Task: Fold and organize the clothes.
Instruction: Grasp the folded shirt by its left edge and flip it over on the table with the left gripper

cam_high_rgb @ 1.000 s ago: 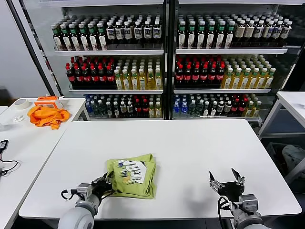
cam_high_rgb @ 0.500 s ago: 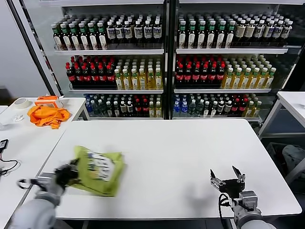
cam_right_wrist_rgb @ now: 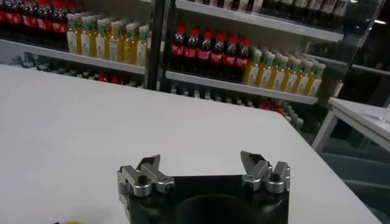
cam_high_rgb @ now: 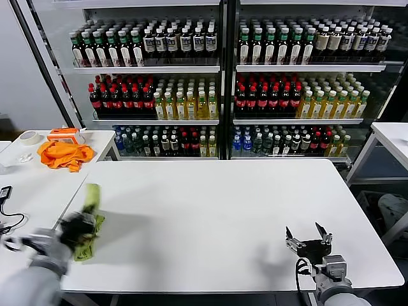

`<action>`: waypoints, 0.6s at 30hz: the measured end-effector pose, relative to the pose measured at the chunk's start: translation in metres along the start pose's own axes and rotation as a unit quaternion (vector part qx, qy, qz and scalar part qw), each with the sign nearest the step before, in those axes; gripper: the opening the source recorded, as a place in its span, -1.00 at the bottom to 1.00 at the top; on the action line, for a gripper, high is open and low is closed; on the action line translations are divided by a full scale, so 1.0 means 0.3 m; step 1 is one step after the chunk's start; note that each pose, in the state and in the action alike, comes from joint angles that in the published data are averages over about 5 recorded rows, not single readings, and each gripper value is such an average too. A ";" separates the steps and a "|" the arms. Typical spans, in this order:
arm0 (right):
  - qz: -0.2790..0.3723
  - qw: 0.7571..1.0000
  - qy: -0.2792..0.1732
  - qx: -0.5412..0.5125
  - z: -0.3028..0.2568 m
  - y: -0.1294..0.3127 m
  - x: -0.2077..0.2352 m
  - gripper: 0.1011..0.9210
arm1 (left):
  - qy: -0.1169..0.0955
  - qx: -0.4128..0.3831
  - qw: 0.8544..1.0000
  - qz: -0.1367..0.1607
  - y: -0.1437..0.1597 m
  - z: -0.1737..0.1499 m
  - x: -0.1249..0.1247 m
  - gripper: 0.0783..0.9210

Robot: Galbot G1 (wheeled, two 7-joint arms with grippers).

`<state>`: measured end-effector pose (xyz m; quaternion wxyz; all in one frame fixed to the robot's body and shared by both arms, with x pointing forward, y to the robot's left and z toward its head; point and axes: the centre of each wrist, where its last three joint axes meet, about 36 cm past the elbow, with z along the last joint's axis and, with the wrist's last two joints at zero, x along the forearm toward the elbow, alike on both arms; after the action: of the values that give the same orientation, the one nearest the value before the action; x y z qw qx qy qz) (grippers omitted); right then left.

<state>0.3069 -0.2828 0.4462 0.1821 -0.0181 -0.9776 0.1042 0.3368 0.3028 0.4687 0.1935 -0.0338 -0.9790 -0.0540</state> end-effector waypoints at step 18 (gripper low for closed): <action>0.007 1.000 -0.009 0.003 -0.015 -0.014 0.037 0.76 | -0.009 0.030 0.990 0.138 -0.499 0.039 -0.099 -0.75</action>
<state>0.2982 -0.2853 0.4551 0.1723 -0.0239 -0.9788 0.1084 0.3468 0.1544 0.4326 0.1914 -0.1629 -0.9679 0.0033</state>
